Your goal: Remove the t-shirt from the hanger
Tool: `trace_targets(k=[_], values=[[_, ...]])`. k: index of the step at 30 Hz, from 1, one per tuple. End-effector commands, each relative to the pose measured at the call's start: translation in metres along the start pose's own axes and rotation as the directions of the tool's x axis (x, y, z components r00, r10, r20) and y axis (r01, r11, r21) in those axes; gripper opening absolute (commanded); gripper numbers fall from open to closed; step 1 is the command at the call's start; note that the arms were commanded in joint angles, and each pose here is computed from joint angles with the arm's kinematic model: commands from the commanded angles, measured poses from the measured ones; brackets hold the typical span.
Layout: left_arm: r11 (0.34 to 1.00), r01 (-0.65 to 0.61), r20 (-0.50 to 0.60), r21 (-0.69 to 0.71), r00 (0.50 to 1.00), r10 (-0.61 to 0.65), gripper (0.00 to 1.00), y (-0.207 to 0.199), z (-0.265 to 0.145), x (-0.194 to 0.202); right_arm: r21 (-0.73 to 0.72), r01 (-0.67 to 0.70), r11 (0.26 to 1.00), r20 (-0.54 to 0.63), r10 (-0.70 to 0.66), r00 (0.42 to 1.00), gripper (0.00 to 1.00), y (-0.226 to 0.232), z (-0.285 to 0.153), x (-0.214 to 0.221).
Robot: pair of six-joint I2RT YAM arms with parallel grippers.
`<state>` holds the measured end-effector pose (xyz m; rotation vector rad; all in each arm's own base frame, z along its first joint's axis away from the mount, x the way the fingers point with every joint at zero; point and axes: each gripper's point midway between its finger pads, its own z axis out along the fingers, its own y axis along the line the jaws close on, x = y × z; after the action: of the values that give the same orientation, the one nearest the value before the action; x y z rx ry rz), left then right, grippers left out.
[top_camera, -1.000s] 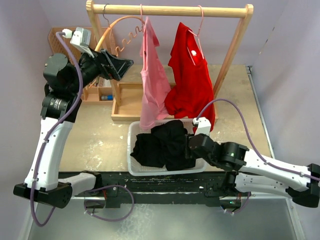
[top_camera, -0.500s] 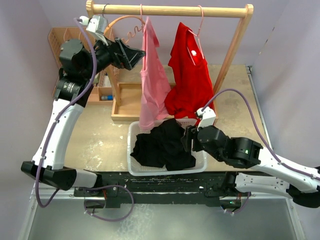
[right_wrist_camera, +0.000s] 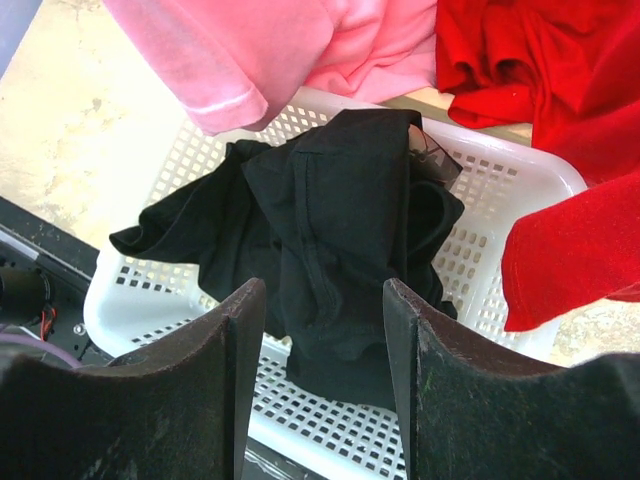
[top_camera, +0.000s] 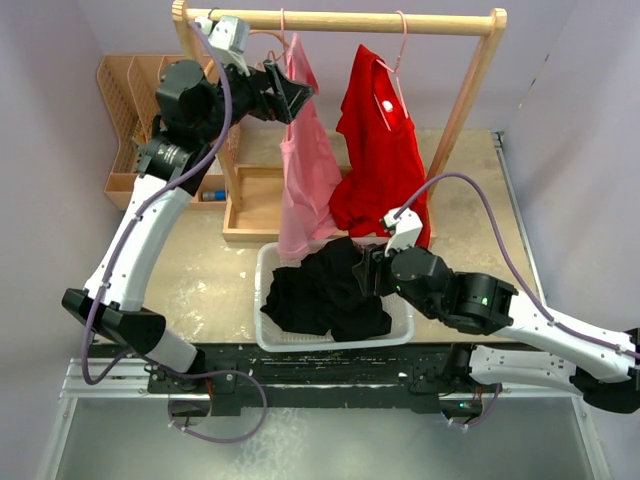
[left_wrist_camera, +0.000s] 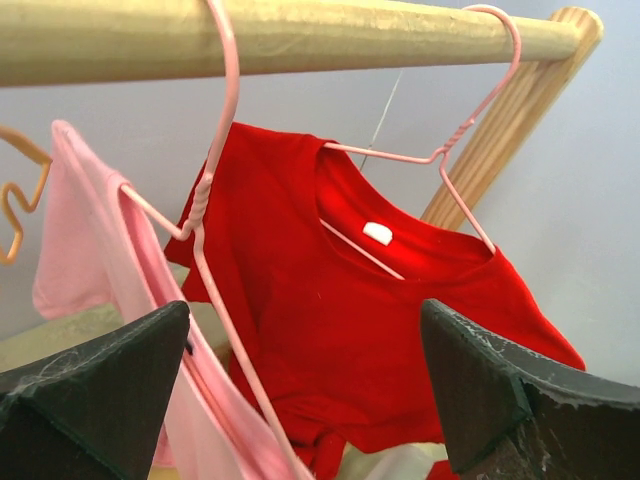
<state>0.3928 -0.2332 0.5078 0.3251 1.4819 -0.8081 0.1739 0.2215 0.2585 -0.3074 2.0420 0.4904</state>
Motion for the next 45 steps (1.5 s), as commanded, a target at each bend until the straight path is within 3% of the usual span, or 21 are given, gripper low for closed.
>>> trace_targets(k=[1, 10, 15, 25, 29, 36, 45], values=[[0.992, -0.078, 0.063, -0.095, 0.994, 0.084, 0.98, 0.012, 0.012, -0.018, -0.050, -0.033, 0.998, 0.069, 0.036, 0.997, 0.53, 0.009, -0.004, -0.017], [0.975, -0.093, 0.062, -0.202, 0.992, 0.108, 0.96, 0.038, 0.028, -0.008, -0.059, -0.046, 0.997, 0.089, 0.052, 0.995, 0.52, 0.003, -0.009, -0.015], [0.972, -0.093, 0.062, -0.214, 0.992, 0.109, 0.87, 0.044, 0.037, -0.004, -0.058, -0.040, 0.998, 0.086, 0.044, 0.995, 0.52, 0.005, -0.007, -0.015], [0.971, -0.093, 0.049, -0.221, 0.993, 0.107, 0.53, 0.051, 0.045, 0.007, -0.059, -0.036, 0.998, 0.087, 0.041, 0.995, 0.52, 0.007, -0.004, -0.015], [0.971, -0.098, 0.058, -0.217, 0.992, 0.113, 0.31, 0.050, 0.045, 0.005, -0.055, -0.030, 0.998, 0.078, 0.034, 0.996, 0.52, 0.007, -0.002, -0.012], [0.970, -0.111, 0.082, -0.218, 0.988, 0.131, 0.01, 0.050, 0.047, -0.004, -0.055, -0.028, 0.998, 0.069, 0.031, 0.997, 0.52, 0.008, 0.001, -0.008], [0.969, -0.147, 0.169, -0.199, 0.969, 0.182, 0.00, 0.036, 0.040, -0.040, -0.055, -0.024, 0.998, 0.067, 0.027, 0.997, 0.52, 0.008, 0.003, -0.006]])
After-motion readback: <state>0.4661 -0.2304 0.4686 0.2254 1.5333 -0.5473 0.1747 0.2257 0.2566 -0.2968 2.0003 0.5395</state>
